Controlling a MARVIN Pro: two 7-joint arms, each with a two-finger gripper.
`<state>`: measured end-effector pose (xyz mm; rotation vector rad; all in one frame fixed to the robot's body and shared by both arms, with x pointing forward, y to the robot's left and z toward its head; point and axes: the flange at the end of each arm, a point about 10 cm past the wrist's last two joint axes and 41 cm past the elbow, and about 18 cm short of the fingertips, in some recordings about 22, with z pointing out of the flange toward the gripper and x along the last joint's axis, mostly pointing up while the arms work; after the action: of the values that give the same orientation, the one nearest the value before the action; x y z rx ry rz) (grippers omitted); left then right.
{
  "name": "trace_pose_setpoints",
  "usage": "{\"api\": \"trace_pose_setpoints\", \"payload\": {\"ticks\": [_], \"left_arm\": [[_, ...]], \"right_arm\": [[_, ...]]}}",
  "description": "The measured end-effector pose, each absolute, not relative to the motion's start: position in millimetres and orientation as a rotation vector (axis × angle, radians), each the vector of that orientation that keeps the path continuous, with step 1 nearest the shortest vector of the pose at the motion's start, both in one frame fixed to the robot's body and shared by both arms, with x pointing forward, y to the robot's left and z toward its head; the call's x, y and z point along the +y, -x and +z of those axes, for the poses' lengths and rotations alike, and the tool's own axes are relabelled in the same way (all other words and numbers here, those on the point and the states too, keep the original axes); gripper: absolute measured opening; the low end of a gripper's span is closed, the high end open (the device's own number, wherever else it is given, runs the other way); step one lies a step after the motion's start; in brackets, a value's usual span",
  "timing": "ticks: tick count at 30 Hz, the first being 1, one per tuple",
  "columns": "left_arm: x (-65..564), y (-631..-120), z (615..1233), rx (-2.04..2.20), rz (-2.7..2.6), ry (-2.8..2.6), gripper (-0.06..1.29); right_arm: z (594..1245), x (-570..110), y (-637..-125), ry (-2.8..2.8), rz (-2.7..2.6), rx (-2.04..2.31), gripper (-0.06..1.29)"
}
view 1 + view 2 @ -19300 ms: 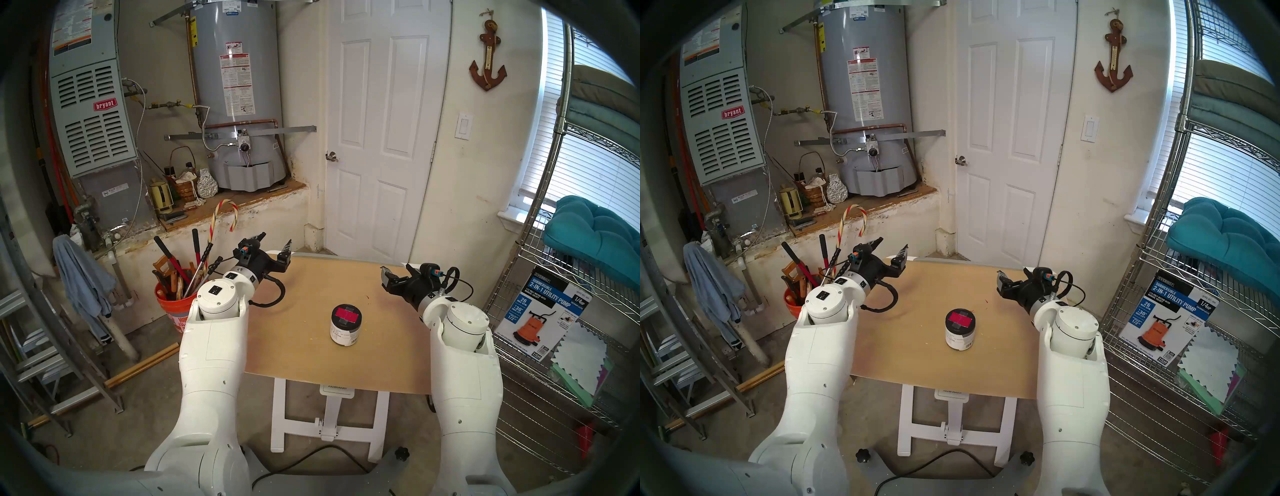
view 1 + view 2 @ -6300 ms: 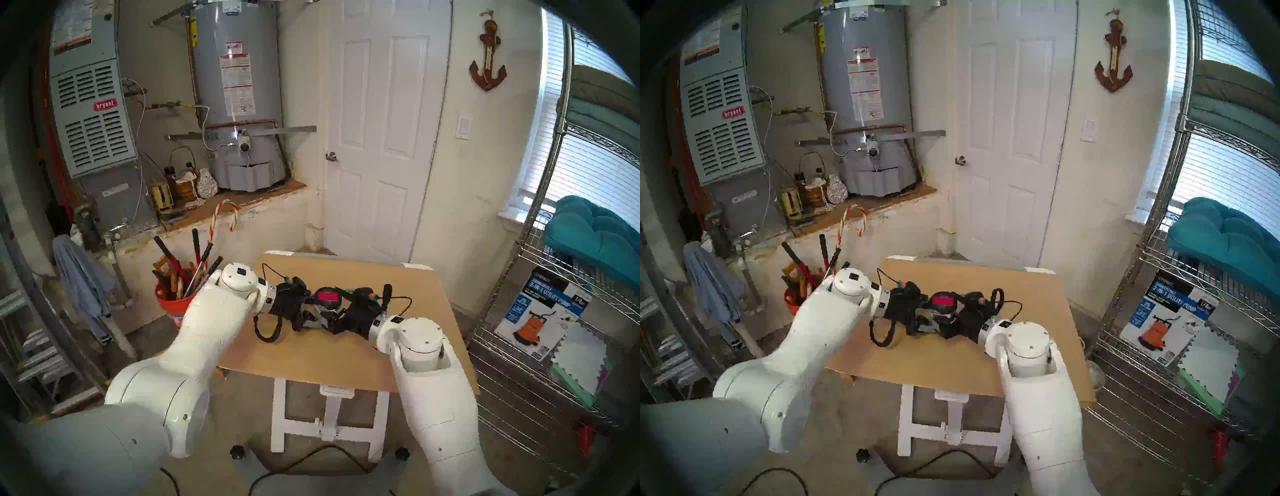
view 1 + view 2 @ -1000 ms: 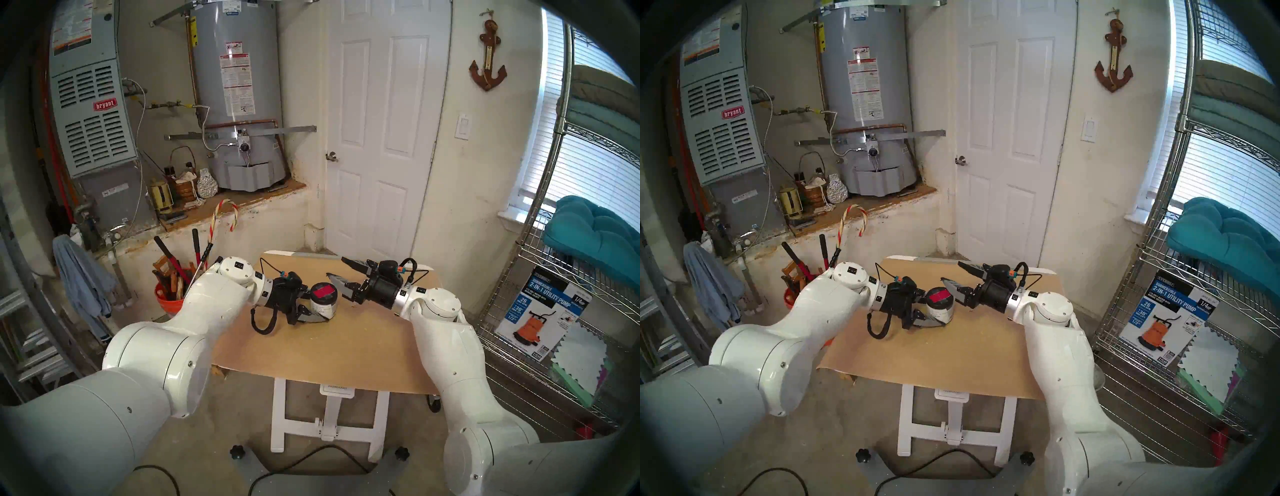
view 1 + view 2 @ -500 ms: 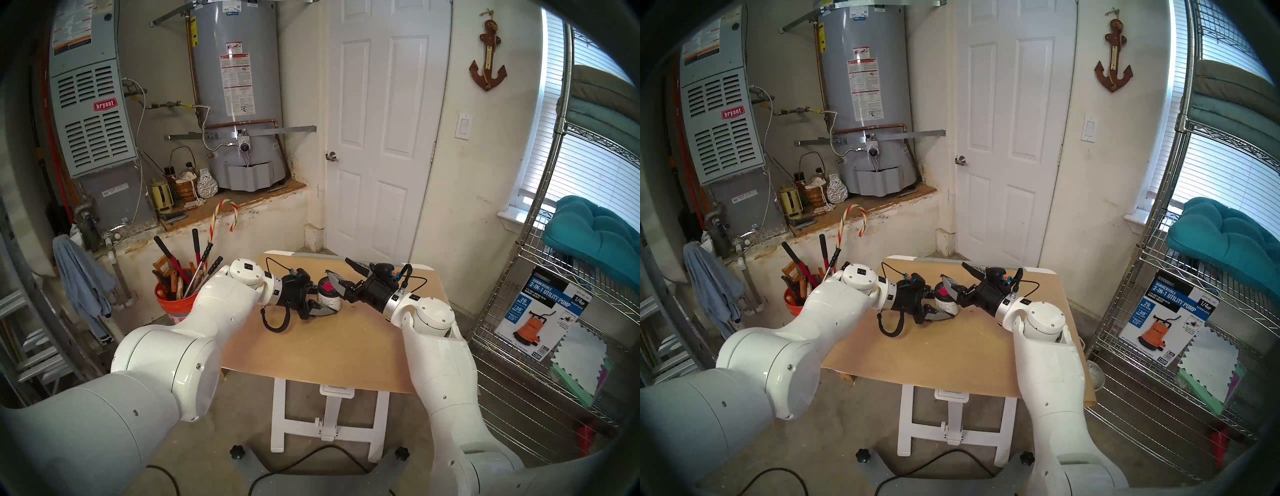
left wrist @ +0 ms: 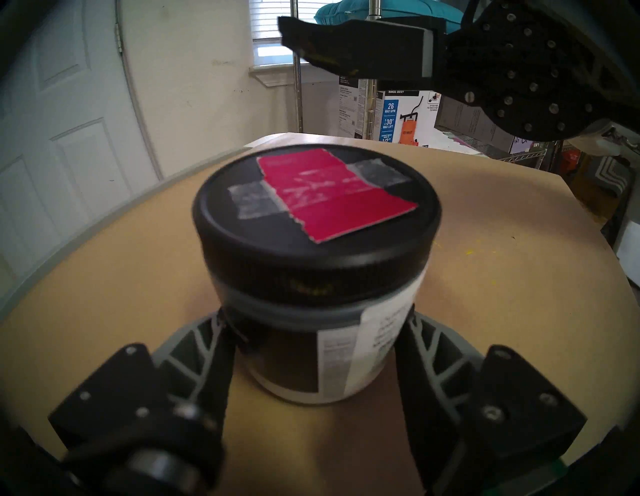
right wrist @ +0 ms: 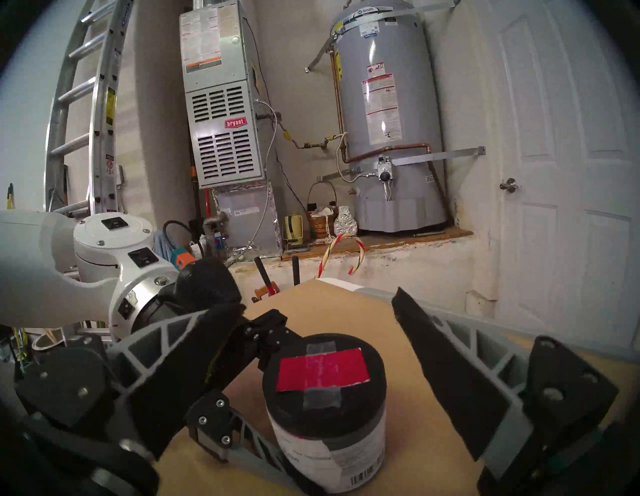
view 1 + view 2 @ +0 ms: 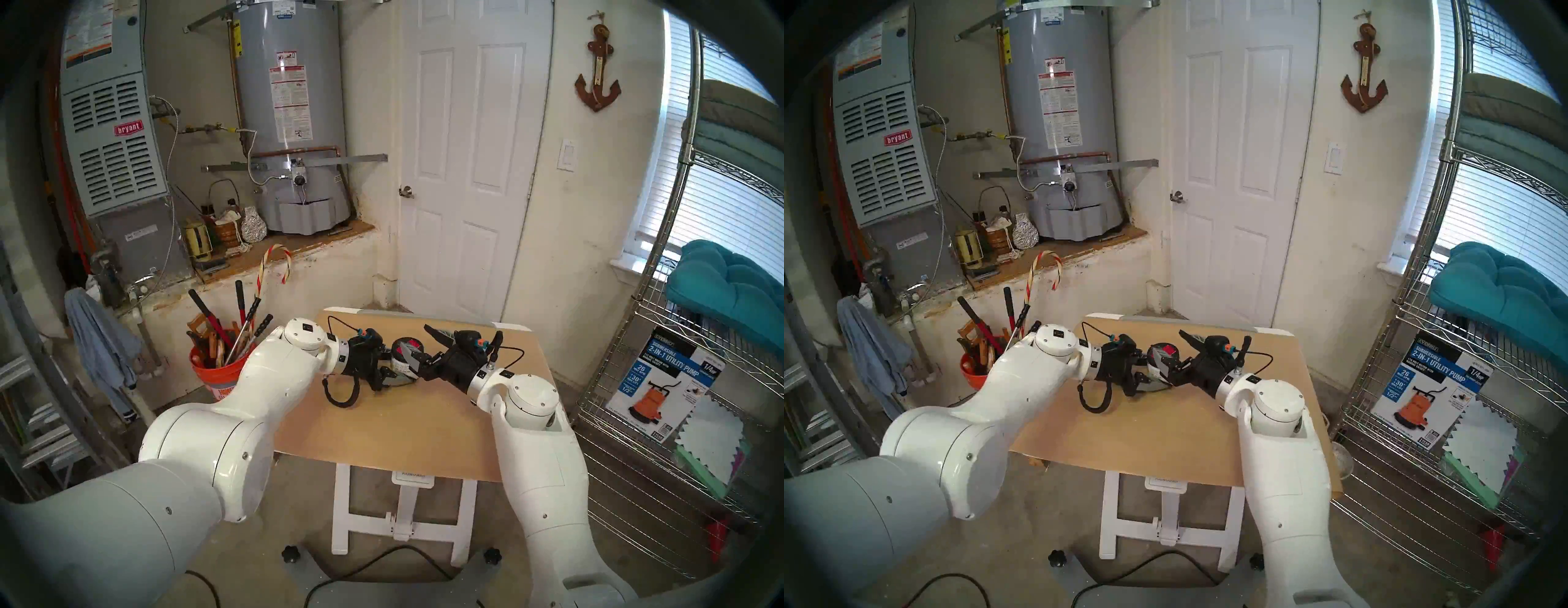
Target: Open paint jar
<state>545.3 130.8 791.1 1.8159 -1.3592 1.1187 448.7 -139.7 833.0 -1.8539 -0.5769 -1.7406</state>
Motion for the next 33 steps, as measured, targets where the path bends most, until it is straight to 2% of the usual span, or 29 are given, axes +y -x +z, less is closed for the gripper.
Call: {"api": "trace_pose_setpoints", "payload": {"ticks": [12,33], "left_arm": [[131.0,-544.3,791.4,-1.354,1.119,-1.826,0.75],[137.4,-543.5,791.9,-1.361,1.112,-1.824,0.75]], "right_arm": [[825.4,-119.7,-422.4,1.956,-1.731,-0.513,1.22],[807.2,-105.5,-419.5,1.995,-1.746,-0.458,1.22]]}}
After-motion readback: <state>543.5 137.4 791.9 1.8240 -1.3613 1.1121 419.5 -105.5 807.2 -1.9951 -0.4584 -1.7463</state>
